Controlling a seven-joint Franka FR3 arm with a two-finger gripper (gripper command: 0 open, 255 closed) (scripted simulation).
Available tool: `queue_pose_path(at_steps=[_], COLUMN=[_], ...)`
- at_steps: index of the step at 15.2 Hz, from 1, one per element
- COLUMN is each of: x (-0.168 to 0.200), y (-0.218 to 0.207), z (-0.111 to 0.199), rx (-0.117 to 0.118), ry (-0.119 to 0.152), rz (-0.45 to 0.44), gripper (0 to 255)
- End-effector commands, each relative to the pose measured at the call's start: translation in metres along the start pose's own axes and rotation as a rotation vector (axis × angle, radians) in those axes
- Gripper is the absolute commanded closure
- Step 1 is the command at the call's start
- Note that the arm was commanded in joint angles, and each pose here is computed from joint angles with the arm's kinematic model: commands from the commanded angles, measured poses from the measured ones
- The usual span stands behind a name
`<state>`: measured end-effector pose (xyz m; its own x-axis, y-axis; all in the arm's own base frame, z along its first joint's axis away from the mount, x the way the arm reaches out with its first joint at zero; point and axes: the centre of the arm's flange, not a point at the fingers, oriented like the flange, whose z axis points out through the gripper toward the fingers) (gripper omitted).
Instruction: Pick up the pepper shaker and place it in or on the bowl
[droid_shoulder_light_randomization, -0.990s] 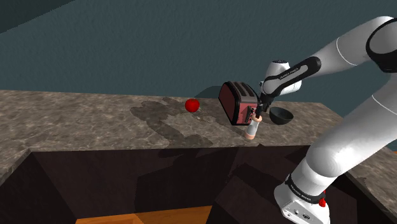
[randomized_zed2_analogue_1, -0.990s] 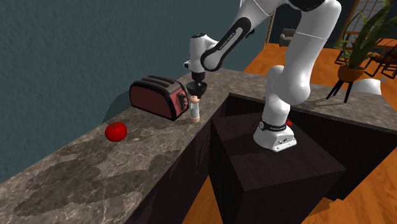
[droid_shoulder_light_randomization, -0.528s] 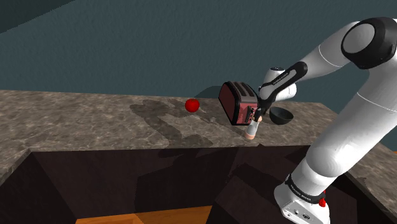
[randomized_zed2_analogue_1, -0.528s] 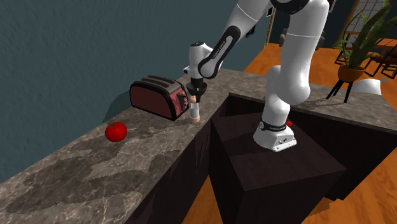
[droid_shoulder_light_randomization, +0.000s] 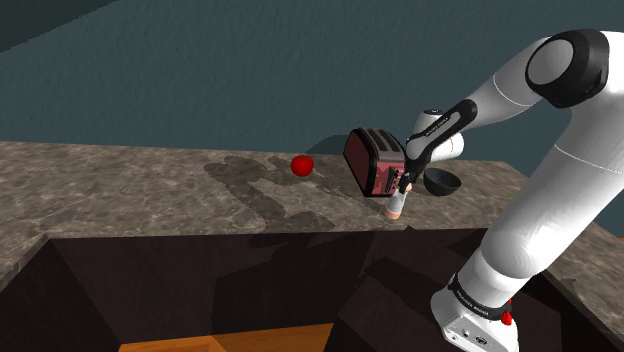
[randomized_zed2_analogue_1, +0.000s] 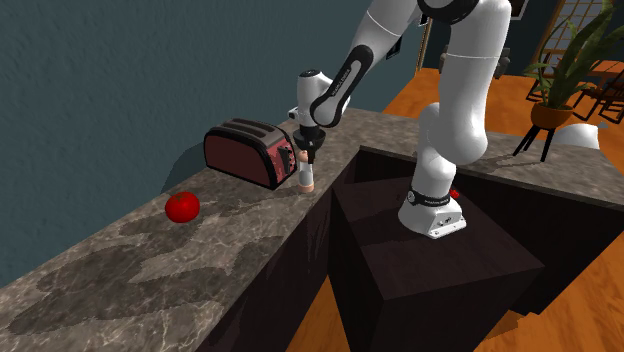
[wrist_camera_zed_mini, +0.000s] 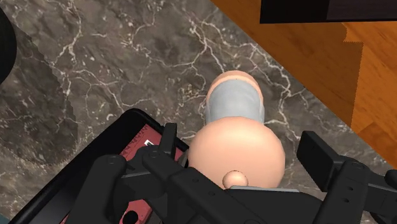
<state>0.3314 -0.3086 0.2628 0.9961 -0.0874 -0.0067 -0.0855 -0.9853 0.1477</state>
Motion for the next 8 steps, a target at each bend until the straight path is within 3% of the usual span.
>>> queue_pose_path(at_steps=[1,2,8], x=[0.0000,0.0000,0.0000], y=[0.0000,0.0000,0.0001], z=[0.0000,0.0000,0.0004], rx=[0.000,0.000,0.000], ry=[0.000,0.000,0.000], rz=[0.000,0.000,0.000], gripper=[0,255,255])
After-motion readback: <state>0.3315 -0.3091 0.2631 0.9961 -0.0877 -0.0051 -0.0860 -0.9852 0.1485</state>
